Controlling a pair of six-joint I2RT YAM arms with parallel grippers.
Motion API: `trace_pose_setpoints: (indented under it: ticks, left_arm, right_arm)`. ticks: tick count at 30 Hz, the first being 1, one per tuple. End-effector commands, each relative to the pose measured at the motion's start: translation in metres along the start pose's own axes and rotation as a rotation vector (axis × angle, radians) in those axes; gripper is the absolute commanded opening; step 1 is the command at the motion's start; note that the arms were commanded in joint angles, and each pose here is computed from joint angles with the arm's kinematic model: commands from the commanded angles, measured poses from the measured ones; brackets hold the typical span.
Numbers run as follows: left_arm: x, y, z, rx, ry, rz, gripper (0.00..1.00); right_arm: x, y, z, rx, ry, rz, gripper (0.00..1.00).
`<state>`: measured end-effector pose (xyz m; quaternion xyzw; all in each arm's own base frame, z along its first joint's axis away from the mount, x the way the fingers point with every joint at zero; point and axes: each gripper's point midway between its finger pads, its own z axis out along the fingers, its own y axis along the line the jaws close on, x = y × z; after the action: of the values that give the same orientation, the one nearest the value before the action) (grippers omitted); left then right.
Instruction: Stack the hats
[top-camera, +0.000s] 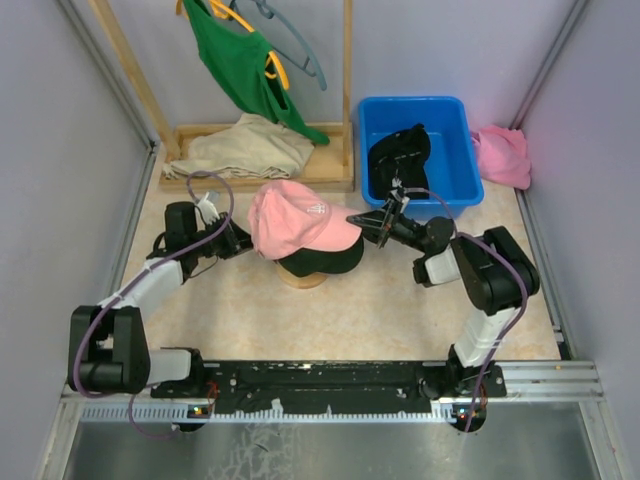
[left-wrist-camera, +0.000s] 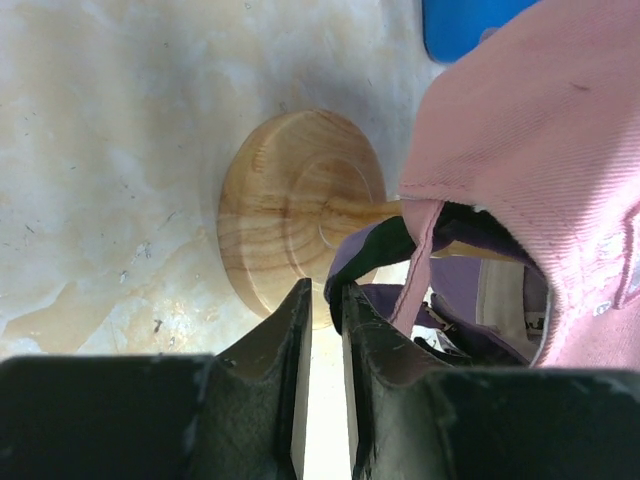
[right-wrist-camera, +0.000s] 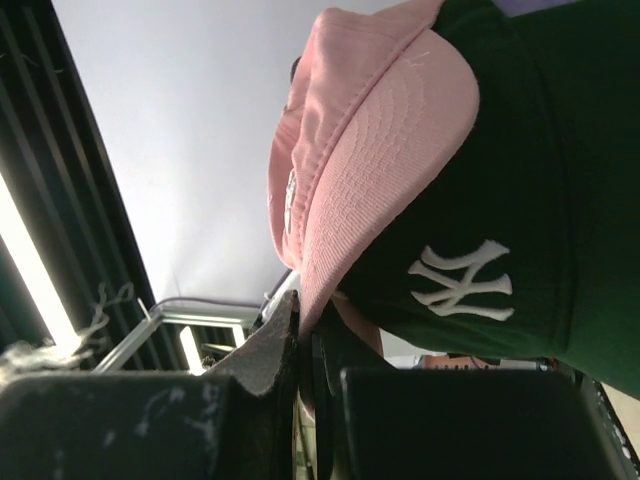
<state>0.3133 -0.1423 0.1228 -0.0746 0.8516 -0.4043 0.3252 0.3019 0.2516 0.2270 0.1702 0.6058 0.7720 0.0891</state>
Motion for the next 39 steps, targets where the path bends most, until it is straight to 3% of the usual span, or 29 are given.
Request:
trace_pose_setpoints:
  ticks: [1,17,39]
  left_arm:
    - [0.009,0.009,0.003,-0.019,0.022,-0.015,0.23]
    - [0.018,0.016,0.006,-0.037,0.058,-0.05,0.2]
    - [0.028,0.018,0.003,-0.041,0.074,-0.08,0.18]
  right_arm:
    - [0.026,0.022,-0.014,-0.083,0.068,-0.183,0.0]
    - [0.021,-0.003,-0.056,0.004,0.011,-0.197,0.0]
    - [0.006,-0.077,-0.068,0.182,-0.006,-0.196,0.0]
